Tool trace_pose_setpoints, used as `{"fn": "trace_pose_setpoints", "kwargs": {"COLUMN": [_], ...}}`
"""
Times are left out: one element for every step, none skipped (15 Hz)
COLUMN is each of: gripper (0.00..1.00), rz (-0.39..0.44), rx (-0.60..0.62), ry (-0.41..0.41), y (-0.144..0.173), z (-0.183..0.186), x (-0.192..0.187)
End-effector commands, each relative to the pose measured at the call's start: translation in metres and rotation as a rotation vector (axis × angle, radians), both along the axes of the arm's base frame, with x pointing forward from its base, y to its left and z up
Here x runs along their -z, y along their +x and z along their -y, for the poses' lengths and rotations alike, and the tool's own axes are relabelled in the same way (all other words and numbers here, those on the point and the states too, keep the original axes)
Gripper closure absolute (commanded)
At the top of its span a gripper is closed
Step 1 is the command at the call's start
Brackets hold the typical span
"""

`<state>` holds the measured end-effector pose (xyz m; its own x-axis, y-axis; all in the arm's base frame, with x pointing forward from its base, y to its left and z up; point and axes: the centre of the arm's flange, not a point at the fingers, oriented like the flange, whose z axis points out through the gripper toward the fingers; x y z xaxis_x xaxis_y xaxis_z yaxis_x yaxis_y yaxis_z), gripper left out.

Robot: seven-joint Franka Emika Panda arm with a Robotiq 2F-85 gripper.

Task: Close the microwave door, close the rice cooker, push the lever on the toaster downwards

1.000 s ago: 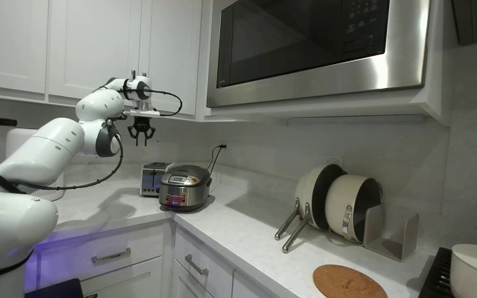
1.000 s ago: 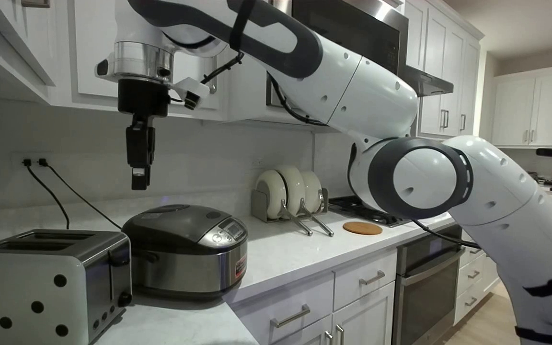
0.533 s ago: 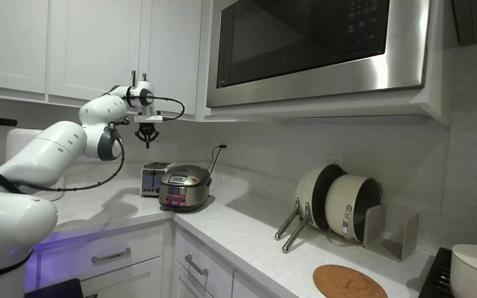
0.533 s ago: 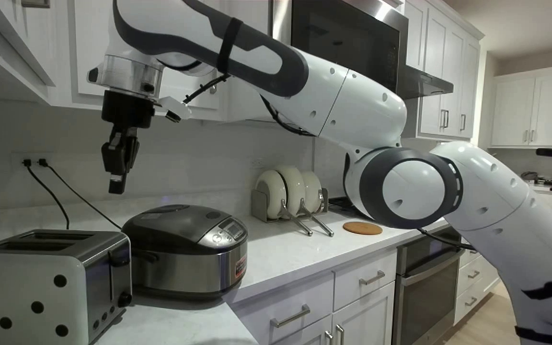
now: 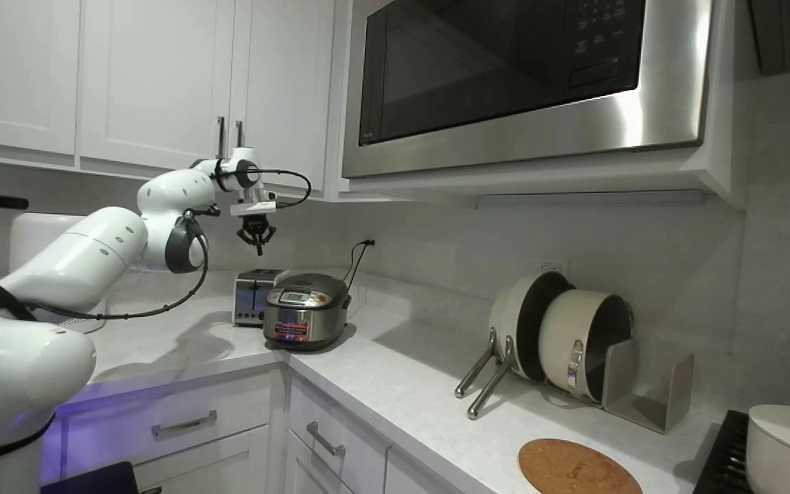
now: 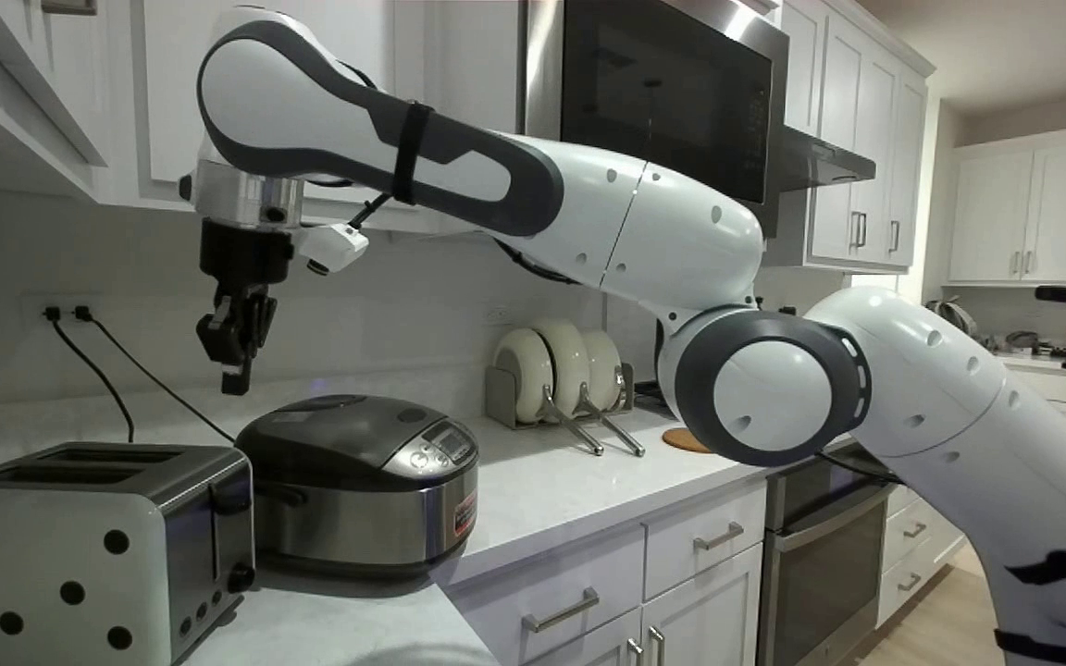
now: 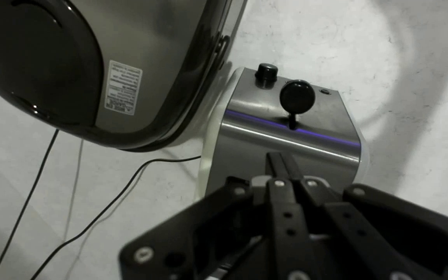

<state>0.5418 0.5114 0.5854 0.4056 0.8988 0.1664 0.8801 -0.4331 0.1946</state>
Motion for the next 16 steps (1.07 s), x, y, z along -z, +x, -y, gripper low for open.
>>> {"fn": "trace_pose_setpoints", "kwargs": {"gripper": [1.00,1.00,1.00,1.00,1.00,1.00,1.00,1.00,1.00,1.00,1.00,1.00,1.00,1.00,1.00,1.00], "rz": [0.013,-0.001,-0.006,-0.013,-0.023,-0.035,-0.047,-0.064,-0.079,-0.098,-0.114,-0.127,-0.140,-0.154,-0.168,-0.180], "rx": [0.050,0.046,0.044,0.043,0.040,0.036,0.034,0.028,0.028,0.026,0.025,0.026,0.028,0.029,0.031,0.030], "ry": [-0.018,-0.021,-0.022,-0.022,-0.025,-0.024,-0.025,-0.029,-0.034,-0.039,-0.044,-0.050,-0.055,-0.059,-0.059,-0.056], "y": [-0.034,-0.035,-0.035,-0.037,-0.037,-0.040,-0.042,-0.044,-0.045,-0.046,-0.048,-0.050,-0.051,-0.053,-0.053,-0.054], "z": [0.043,0.043,0.043,0.043,0.043,0.044,0.044,0.045,0.044,0.044,0.044,0.044,0.044,0.044,0.043,0.043], "x": [0.034,0.038,0.041,0.044,0.046,0.047,0.050,0.052,0.054,0.056,0.058,0.060,0.063,0.066,0.069,0.072]}}
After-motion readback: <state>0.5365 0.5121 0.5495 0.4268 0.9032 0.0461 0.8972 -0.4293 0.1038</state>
